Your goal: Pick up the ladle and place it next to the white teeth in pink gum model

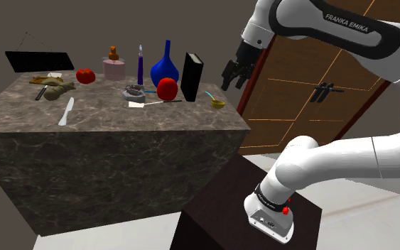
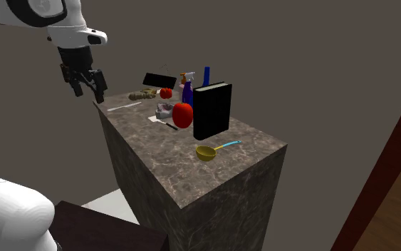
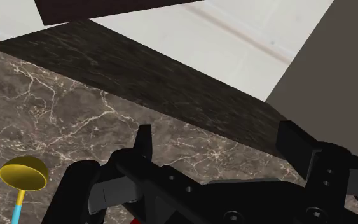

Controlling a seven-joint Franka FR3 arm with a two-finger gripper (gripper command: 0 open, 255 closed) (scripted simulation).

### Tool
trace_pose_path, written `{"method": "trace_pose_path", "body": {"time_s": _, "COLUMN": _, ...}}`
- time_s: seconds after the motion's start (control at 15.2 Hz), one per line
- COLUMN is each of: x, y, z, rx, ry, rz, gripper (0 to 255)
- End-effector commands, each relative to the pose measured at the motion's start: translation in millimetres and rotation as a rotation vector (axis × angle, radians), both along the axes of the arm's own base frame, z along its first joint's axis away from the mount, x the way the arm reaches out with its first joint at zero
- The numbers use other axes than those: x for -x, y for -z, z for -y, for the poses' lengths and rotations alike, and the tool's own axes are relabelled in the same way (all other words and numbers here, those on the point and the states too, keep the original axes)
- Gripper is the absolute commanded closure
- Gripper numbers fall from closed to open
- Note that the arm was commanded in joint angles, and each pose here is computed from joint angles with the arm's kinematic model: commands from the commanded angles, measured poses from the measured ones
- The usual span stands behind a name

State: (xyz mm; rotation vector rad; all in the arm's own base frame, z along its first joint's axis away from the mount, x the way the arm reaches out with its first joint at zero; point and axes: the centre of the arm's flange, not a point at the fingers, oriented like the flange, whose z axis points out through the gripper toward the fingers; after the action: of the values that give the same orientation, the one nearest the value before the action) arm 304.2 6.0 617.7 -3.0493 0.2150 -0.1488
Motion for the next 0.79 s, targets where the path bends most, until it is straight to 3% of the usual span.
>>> {"method": "trace_pose_path", "body": {"time_s": 0.0, "x": 0.0, "y": 0.0, "z": 0.0, "rx": 0.0, "ry": 0.0, "rz": 0.0, "gripper": 0}}
{"method": "trace_pose_path", "body": {"time_s": 0.73, "x": -92.6, "y": 61.0, "z": 101.5, "rx": -0.039, "ry": 0.132, "rz": -0.037, "gripper": 0}}
